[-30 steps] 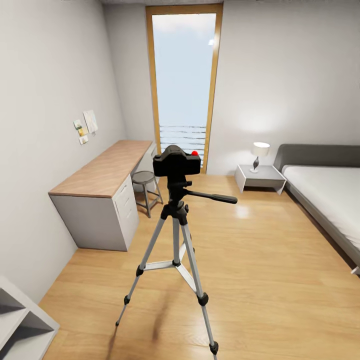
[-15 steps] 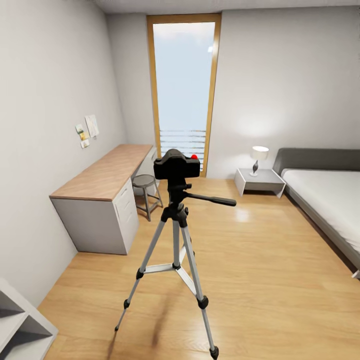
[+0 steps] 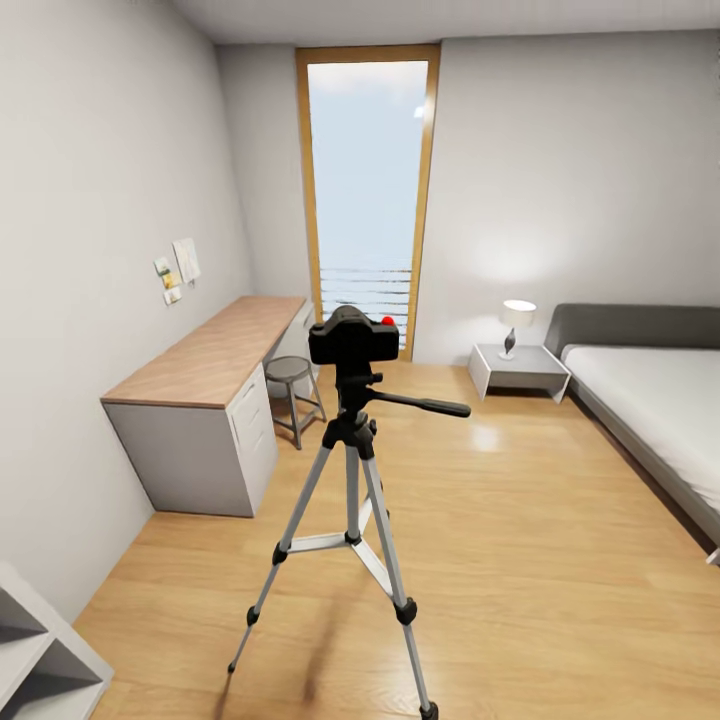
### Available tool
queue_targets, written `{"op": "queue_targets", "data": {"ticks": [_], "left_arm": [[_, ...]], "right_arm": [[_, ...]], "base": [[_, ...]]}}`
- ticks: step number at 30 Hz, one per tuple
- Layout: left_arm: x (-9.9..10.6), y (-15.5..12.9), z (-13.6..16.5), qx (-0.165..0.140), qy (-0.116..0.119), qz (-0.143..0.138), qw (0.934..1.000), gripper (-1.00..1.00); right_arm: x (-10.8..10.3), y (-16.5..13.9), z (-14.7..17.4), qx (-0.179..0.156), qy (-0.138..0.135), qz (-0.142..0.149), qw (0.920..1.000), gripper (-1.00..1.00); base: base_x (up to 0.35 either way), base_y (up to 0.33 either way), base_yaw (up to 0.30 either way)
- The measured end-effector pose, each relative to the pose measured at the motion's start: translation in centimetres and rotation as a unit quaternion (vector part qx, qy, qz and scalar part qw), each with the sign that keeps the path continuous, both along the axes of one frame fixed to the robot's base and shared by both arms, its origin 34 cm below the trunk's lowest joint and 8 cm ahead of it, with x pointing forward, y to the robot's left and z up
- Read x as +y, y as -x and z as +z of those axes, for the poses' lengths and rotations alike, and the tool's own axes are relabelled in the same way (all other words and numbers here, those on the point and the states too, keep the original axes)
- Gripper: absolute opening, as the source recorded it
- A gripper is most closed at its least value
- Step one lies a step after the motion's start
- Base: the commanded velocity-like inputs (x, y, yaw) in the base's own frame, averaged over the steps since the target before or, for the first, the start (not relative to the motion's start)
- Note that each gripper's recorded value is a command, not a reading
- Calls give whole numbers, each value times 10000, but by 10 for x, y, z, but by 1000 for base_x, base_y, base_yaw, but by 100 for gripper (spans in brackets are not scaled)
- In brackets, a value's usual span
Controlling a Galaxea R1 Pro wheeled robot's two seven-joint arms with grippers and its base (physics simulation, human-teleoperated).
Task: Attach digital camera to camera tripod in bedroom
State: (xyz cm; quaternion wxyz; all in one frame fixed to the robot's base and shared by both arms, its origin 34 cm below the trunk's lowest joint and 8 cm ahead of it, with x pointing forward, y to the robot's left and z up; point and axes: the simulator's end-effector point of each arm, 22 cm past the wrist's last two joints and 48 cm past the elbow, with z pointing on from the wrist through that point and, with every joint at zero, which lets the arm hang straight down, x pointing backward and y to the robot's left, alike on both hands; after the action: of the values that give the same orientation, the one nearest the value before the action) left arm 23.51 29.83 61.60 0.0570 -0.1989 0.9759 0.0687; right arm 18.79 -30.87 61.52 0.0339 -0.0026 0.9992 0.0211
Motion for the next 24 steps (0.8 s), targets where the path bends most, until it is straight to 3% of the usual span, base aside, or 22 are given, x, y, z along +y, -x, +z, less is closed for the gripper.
{"op": "queue_targets", "data": {"ticks": [24], "left_arm": [[0,-15,5,-193,-3,-8,9998,100]], "right_arm": [[-6,-13,3,-153,108,-34,9998,100]], "base": [[0,0,0]]}}
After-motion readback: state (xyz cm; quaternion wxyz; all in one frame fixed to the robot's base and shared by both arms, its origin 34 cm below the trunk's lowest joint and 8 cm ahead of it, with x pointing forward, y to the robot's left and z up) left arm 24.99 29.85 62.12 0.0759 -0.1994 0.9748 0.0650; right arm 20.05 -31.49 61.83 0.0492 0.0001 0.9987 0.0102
